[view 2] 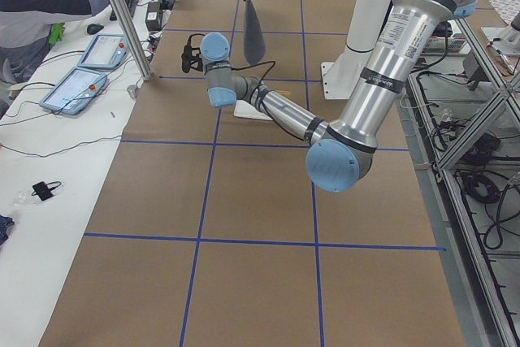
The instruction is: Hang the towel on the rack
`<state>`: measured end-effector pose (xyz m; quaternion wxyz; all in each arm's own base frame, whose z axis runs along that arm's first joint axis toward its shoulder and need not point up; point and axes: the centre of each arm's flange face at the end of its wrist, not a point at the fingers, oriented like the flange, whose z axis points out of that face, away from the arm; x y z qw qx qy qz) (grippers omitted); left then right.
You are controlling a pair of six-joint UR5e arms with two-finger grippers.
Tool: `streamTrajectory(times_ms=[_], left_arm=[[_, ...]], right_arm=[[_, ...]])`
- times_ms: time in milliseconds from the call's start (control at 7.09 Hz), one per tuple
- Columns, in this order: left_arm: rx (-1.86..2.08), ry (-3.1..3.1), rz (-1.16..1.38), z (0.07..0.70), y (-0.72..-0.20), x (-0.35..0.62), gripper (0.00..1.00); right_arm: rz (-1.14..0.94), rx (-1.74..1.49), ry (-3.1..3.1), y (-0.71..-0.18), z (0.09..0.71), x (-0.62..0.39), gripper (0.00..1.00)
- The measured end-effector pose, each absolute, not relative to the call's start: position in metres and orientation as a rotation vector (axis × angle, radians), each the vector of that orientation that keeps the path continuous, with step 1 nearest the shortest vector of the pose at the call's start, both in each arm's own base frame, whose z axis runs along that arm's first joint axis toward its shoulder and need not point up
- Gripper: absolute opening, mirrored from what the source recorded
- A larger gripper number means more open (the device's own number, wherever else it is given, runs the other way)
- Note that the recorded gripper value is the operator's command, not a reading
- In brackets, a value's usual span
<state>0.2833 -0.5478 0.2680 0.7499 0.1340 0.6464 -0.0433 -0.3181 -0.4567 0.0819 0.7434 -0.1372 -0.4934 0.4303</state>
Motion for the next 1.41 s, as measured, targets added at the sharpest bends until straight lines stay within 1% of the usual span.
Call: streamTrajectory(times_ms=[282,423,1129,1411], left_arm=[[0.35,1.447,-0.078,0.233,-0.513,0.342,0.97],[0.36,1.472,-0.054,0.221,-0.503,0.356,0.97],[0.582,1.681,0.099,0.21,-0.464,0.384,0.95],[0.678,1.731,0.124,0.221,-0.453,0.397,0.96]], right_arm=[[1.108,-0.372,-1.115,-0.454,0.044,-0.342,0.0],[1.146,-0.396,-1.131,-0.457,0.03,-0.353,0.0],[1.169,-0.415,-1.141,-0.469,0.003,-0.378,0.0],[1.159,-0.418,-1.154,-0.467,0.0,-0.381,0.0]])
